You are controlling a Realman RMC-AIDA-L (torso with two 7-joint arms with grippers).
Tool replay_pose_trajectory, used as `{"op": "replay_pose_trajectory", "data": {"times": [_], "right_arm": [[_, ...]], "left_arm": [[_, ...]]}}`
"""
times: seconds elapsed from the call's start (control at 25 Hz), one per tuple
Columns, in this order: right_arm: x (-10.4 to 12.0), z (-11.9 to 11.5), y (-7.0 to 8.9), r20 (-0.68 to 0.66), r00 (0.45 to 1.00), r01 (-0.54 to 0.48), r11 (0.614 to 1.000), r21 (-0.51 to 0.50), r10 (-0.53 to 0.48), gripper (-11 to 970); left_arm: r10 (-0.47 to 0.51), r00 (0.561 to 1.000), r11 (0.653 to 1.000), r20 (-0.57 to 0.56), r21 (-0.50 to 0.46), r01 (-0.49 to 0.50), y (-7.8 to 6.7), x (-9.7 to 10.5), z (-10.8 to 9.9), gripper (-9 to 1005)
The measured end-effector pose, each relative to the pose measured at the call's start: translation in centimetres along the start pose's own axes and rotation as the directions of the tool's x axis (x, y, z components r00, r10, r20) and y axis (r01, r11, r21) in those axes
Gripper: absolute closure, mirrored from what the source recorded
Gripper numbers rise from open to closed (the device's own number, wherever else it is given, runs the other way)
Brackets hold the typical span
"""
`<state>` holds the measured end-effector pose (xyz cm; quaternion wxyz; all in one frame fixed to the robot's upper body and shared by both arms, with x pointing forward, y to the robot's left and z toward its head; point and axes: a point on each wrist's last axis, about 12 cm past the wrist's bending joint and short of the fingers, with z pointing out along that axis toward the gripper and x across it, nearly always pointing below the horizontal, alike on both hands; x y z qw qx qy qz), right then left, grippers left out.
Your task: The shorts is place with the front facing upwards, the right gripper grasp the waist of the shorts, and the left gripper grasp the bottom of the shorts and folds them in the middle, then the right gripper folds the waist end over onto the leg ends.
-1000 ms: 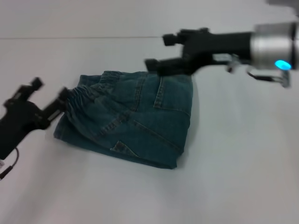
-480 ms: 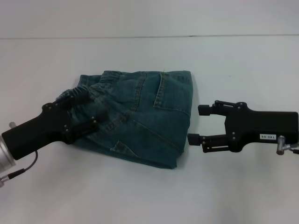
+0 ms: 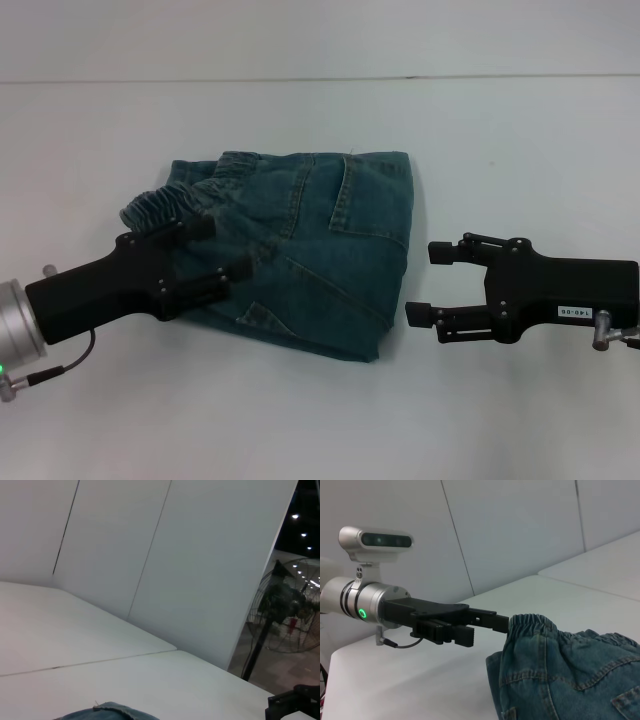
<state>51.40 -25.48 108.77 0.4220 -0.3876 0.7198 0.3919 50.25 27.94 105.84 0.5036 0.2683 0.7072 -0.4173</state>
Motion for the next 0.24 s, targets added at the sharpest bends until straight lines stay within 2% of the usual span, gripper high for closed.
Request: {"op": "replay_pose_trajectory", "data": {"times": [0.24], "right_arm": [[0.00,-0.02,-0.05,0.001,1.000,0.000,1.000,0.004,0.000,1]], "left_arm": [[-0.021,1.000,1.000,-0.001,-0.010,0.021,-0.16,0.41,-0.35,143]]}}
